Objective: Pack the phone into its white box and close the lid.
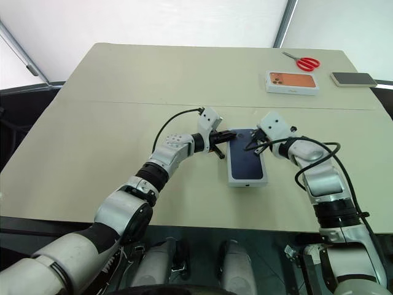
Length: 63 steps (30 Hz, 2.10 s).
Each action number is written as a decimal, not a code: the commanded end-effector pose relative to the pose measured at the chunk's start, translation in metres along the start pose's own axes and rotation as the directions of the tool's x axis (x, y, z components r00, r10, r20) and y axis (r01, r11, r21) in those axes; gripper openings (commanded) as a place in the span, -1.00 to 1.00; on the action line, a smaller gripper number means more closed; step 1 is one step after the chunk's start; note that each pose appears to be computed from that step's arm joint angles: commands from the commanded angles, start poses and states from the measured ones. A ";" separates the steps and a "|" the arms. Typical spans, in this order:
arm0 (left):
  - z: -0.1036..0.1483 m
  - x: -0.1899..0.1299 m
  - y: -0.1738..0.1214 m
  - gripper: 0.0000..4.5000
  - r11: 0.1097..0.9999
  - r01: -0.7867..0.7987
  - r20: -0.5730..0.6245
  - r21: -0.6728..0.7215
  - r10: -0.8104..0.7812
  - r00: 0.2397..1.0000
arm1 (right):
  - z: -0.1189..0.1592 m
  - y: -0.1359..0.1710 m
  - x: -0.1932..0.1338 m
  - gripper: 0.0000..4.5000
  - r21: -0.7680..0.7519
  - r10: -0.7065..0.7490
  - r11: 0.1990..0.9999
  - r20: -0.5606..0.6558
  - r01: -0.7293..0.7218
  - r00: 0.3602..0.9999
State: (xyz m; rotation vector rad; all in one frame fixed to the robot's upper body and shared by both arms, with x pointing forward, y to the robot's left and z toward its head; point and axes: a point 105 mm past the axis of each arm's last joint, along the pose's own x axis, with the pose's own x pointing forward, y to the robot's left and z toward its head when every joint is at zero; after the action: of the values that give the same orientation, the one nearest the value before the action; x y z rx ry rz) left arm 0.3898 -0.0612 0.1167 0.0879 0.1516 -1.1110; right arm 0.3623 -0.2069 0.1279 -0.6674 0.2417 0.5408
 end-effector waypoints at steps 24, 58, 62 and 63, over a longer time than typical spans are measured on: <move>0.010 -0.056 -0.027 -0.89 0.972 0.223 0.116 -0.080 -0.213 0.970 | 0.009 0.032 -0.036 -1.00 0.186 0.272 0.944 0.034 -0.274 0.962; -0.025 -0.292 0.064 1.00 0.937 -0.350 -0.035 -0.008 0.350 0.936 | -0.012 -0.027 -0.086 0.99 0.066 0.152 0.984 0.150 -0.163 0.977; -0.033 -0.310 0.062 1.00 0.922 -0.385 -0.063 -0.023 0.384 0.921 | -0.027 -0.040 -0.096 0.99 0.088 0.103 0.990 0.105 -0.113 0.989; -0.033 -0.312 0.061 1.00 0.922 -0.386 -0.065 -0.025 0.384 0.921 | -0.030 -0.040 -0.097 0.99 0.080 0.107 0.990 0.097 -0.114 0.990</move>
State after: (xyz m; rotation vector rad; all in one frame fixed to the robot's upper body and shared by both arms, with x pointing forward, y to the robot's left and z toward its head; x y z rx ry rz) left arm 0.3082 0.2461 0.1192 0.0918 0.2451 -0.7061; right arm 0.3027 -0.2852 0.1489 -0.5064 0.2552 0.6774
